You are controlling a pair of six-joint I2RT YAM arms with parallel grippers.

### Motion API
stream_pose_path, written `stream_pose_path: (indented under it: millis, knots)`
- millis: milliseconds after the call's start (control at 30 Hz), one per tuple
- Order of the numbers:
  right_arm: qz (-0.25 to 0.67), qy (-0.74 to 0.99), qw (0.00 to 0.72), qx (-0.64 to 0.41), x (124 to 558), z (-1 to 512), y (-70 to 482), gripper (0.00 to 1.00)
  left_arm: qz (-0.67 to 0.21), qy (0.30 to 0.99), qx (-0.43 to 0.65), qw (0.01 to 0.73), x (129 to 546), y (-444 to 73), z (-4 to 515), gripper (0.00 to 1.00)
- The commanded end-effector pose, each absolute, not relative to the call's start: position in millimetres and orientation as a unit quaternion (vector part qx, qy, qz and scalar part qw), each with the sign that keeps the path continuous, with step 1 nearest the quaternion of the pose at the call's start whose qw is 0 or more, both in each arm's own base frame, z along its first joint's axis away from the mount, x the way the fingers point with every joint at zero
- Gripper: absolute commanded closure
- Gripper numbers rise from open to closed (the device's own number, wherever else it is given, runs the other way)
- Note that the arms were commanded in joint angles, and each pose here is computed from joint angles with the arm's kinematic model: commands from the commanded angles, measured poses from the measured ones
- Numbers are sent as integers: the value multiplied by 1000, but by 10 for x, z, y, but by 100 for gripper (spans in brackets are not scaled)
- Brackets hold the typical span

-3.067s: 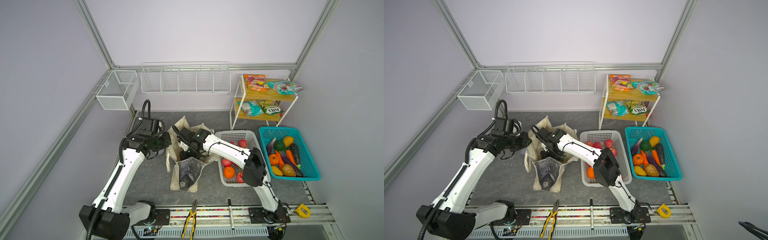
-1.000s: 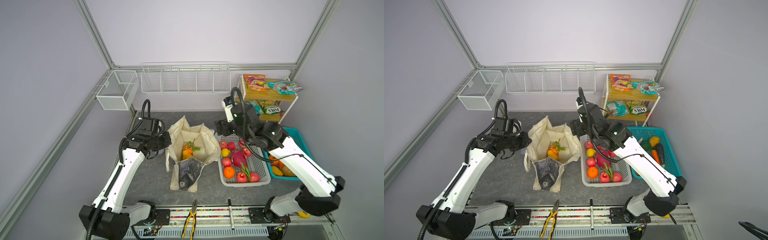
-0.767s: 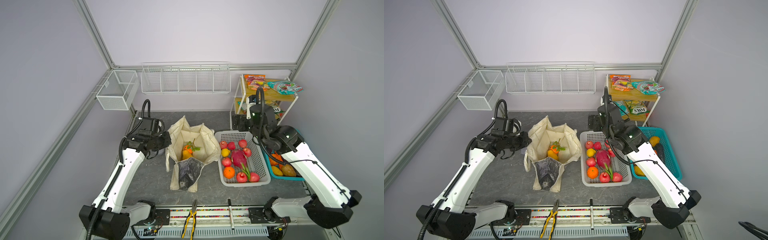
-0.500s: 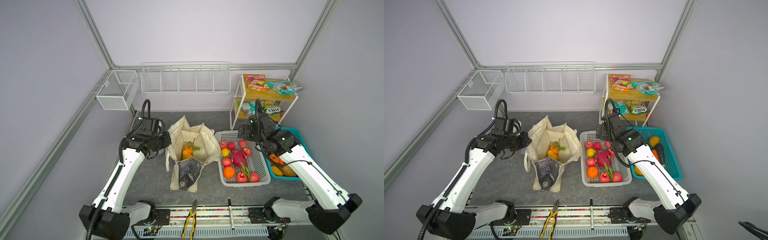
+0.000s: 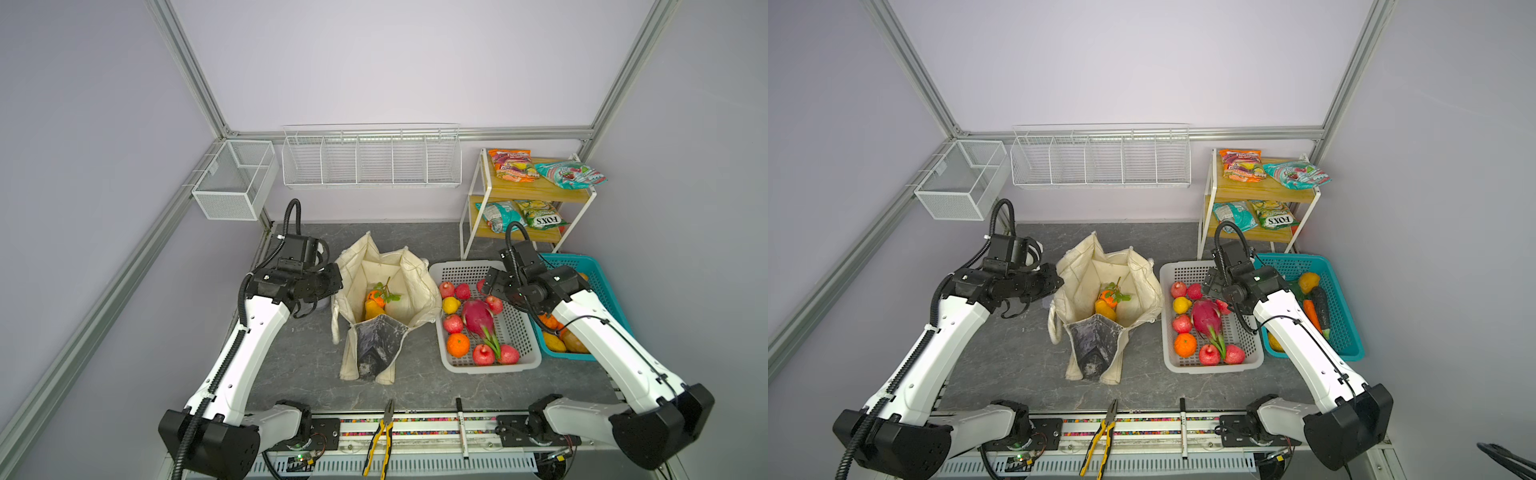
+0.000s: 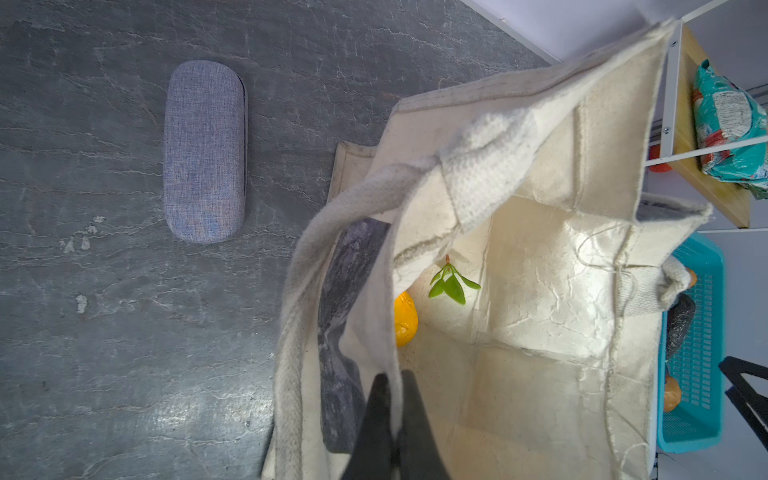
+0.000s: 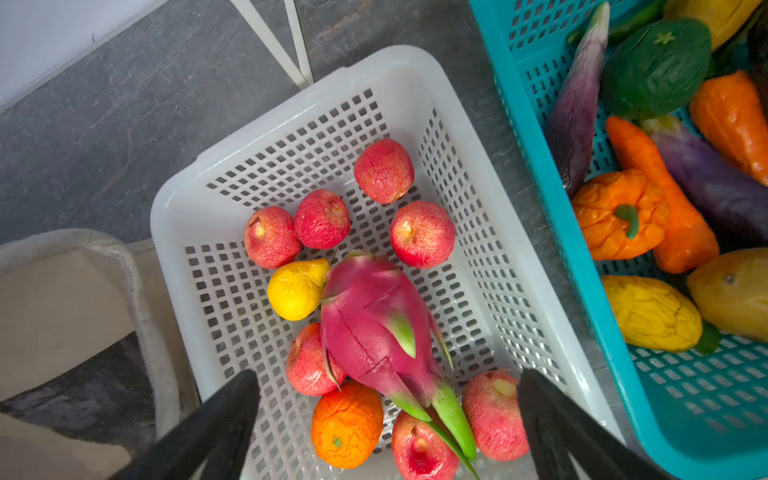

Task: Place the food into the grocery bag and tie it
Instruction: 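Move the right gripper back over the white basket above the dragon fruit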

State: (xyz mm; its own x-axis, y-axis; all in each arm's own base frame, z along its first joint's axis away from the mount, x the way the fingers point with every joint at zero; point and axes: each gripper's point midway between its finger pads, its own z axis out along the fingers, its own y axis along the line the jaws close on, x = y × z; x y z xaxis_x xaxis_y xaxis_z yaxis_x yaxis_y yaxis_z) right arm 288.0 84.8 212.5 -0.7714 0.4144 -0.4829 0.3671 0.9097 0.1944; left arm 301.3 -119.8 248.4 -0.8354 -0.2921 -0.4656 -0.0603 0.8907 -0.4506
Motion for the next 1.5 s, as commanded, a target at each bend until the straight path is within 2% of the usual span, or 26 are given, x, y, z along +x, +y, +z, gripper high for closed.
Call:
stream_pose_path:
  millis: [0,267,433,833,1067,1467]
  knots:
    - [57,943,236,228,2825,1996,892,1,-214,934,-99,269,2956,-1176,2463,100]
    - [34,972,190,134,2860,1806,1000,1,-214,932,-104,273,2902,-1149,2461,100]
    - [5,987,148,58,2870,1662,1032,11,-214,932,-105,274,2883,-1139,2464,100]
    - [-27,992,90,-83,3027,1411,1135,11,-213,932,-106,274,2890,-1137,2462,100]
    - [-20,991,73,-108,3157,1318,1242,11,-213,932,-107,275,2897,-1136,2467,100]
    - [-11,995,47,-91,3282,1162,1359,11,-210,932,-109,276,2872,-1116,2471,100]
